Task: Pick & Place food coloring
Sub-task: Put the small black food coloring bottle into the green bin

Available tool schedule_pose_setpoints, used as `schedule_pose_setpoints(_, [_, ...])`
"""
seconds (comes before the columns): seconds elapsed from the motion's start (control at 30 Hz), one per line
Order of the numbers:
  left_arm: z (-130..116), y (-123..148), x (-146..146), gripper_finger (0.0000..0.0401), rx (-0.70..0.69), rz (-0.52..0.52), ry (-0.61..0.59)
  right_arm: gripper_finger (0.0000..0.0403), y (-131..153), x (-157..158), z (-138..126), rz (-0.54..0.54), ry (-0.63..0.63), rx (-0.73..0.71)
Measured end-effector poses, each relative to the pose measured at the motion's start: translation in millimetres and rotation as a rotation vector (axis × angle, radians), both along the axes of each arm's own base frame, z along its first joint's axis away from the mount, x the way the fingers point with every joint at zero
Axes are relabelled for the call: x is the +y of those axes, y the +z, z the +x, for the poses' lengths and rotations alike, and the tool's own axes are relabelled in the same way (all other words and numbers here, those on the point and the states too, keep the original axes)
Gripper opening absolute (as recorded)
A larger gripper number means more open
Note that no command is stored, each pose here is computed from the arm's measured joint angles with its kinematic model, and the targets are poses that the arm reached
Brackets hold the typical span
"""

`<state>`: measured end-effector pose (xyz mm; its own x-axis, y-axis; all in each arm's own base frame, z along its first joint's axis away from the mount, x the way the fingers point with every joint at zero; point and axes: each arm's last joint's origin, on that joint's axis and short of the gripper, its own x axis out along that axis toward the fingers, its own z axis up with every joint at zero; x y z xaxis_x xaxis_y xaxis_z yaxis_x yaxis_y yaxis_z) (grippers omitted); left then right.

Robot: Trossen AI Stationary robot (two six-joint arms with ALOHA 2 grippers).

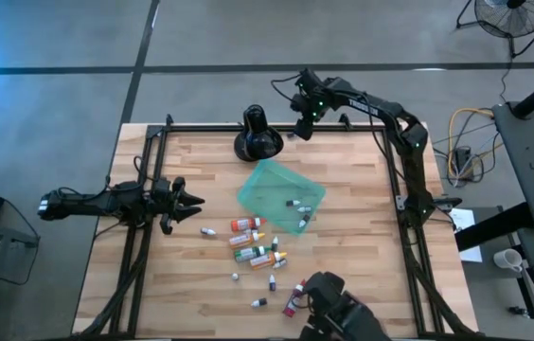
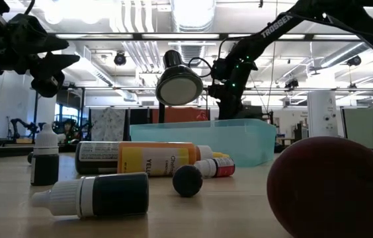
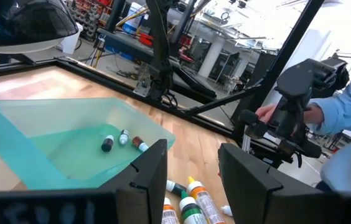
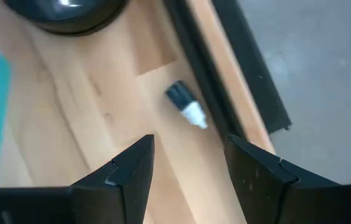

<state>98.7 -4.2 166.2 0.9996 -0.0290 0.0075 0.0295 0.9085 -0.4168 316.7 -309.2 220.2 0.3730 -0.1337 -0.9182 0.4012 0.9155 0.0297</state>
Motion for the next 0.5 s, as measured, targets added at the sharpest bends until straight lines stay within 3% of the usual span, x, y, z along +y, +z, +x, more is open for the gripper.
schedule_pose_setpoints(0.5, [0.0, -0.1, 0.1, 0.0117, 0.0, 0.0, 0.001, 0.0173, -3.5, -5.5, -1.3, -0.087, 0.183, -0.013])
